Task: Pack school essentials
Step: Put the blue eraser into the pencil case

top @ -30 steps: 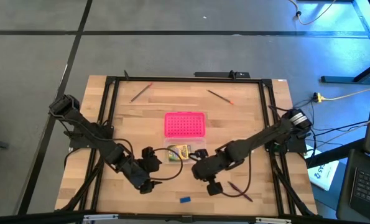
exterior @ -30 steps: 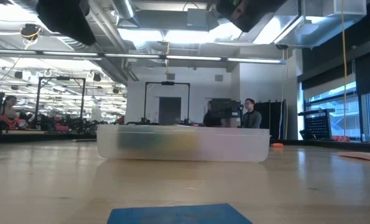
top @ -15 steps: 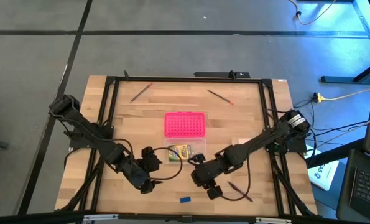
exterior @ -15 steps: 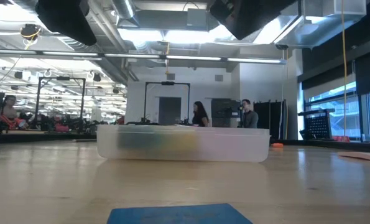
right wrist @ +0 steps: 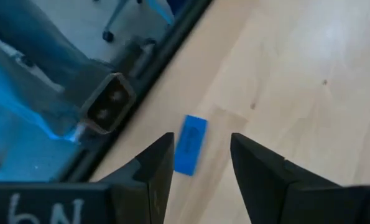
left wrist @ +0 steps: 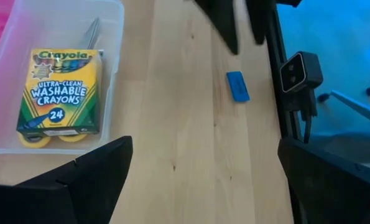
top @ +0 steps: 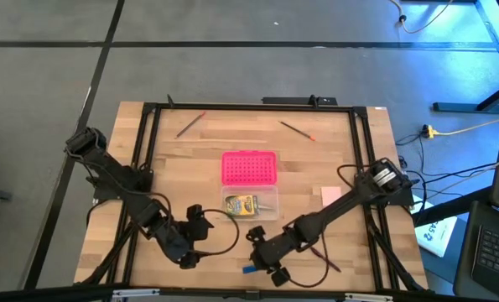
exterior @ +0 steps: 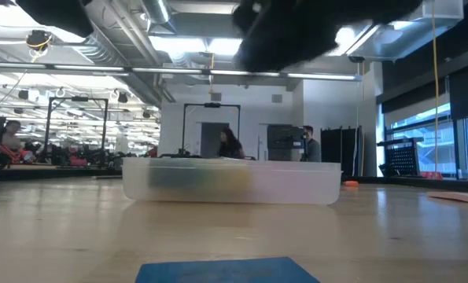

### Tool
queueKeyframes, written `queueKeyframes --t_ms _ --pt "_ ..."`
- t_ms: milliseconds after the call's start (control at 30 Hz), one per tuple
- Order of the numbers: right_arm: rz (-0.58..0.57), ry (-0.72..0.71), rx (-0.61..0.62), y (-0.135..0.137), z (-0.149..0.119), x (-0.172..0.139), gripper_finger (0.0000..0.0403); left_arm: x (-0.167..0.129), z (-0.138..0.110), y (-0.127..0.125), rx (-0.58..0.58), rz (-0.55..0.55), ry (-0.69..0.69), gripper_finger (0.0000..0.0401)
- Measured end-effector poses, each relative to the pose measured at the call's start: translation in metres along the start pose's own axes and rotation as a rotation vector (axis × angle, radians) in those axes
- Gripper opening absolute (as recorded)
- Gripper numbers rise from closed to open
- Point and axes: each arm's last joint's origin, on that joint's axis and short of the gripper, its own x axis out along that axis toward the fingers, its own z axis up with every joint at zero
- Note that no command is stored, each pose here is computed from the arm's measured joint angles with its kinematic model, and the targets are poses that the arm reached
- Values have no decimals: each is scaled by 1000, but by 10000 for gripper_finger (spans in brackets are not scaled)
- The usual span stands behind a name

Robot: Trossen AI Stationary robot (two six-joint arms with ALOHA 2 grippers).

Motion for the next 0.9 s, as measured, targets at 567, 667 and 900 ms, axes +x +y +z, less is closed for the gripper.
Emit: queueKeyframes --t_ms 567,667,900 --pt "6 6 16 2 -17 32 162 -1 -1 -2 7 -4 2 396" --pt "13 11 9 7 -19 34 162 -1 -2 -2 7 -4 3 396" --pt "-48 19 -13 18 -24 40 162 -1 -2 -2 7 -4 3 396"
